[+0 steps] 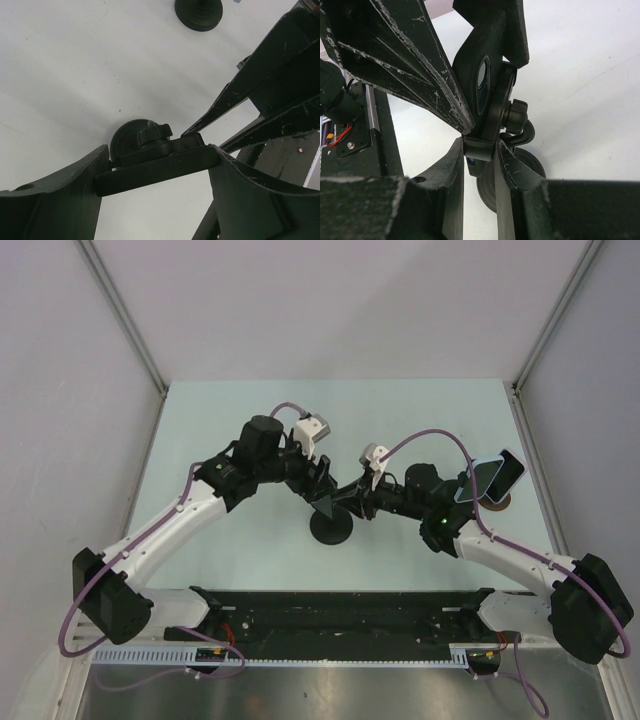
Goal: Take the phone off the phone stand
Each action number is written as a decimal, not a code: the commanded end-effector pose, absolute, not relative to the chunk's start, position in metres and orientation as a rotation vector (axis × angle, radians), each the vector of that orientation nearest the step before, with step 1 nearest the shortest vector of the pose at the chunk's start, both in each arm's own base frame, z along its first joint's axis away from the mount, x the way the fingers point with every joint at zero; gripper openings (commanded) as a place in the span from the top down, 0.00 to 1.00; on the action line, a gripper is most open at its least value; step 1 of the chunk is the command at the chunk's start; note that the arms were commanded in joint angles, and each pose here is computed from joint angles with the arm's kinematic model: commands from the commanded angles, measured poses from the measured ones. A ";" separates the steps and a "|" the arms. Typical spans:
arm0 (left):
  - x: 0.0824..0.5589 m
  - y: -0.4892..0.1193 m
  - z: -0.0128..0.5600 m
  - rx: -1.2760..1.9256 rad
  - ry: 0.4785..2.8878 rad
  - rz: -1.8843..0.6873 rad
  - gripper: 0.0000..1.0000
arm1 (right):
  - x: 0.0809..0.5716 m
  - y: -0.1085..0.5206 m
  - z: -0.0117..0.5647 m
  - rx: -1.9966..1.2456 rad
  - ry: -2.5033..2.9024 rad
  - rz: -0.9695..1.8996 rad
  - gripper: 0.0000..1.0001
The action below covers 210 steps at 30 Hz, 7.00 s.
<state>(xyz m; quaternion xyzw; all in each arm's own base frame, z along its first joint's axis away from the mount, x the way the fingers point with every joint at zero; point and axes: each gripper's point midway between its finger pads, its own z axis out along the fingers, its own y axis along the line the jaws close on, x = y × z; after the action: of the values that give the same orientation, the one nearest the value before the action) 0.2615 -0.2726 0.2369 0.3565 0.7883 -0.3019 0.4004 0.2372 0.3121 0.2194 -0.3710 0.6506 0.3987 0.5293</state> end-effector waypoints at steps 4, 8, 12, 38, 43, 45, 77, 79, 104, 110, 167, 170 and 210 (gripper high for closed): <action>0.270 -0.251 0.254 0.973 1.915 -0.673 1.00 | 0.215 0.309 0.227 -0.973 1.511 1.096 1.00; 0.268 -0.248 0.254 0.996 1.901 -0.657 1.00 | 0.215 0.305 0.231 -0.962 1.500 1.110 1.00; 0.266 -0.248 0.255 1.008 1.891 -0.655 1.00 | 0.218 0.303 0.233 -0.942 1.508 1.101 1.00; 0.248 -0.256 0.270 1.060 1.828 -0.752 1.00 | 0.240 0.289 0.224 -0.802 1.583 0.997 1.00; 0.256 -0.246 0.270 1.036 1.831 -0.667 1.00 | 0.238 0.290 0.222 -0.801 1.585 1.014 1.00; 0.256 -0.244 0.273 1.032 1.819 -0.655 1.00 | 0.239 0.290 0.222 -0.795 1.585 1.013 1.00; 0.253 -0.243 0.295 0.682 1.883 -0.570 0.16 | 0.253 0.280 0.219 -0.668 1.612 0.871 1.00; 0.243 -0.244 0.304 0.621 1.845 -0.606 0.05 | 0.252 0.281 0.216 -0.671 1.616 0.871 1.00; 0.250 -0.279 0.310 0.539 1.384 -0.743 0.00 | 0.247 0.285 0.216 -0.667 1.584 0.883 1.00; 0.259 -0.286 0.289 0.527 1.433 -0.728 0.00 | 0.246 0.283 0.218 -0.665 1.575 0.879 1.00; 0.195 -0.292 0.324 0.760 1.423 -1.031 1.00 | 0.256 0.257 0.215 -0.575 1.616 0.745 1.00; 0.223 -0.271 0.327 0.625 1.540 -0.856 1.00 | 0.263 0.247 0.215 -0.516 1.636 0.694 1.00; 0.401 0.057 0.065 -0.091 2.651 0.208 0.96 | 0.257 0.226 0.217 -0.412 1.612 0.679 1.00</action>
<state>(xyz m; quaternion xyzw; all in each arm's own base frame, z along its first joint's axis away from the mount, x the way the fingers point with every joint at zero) 0.3913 0.0461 0.0669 -0.0675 0.9661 0.0616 0.2413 0.2556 0.2261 0.2139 -0.1872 0.7076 0.2889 0.6171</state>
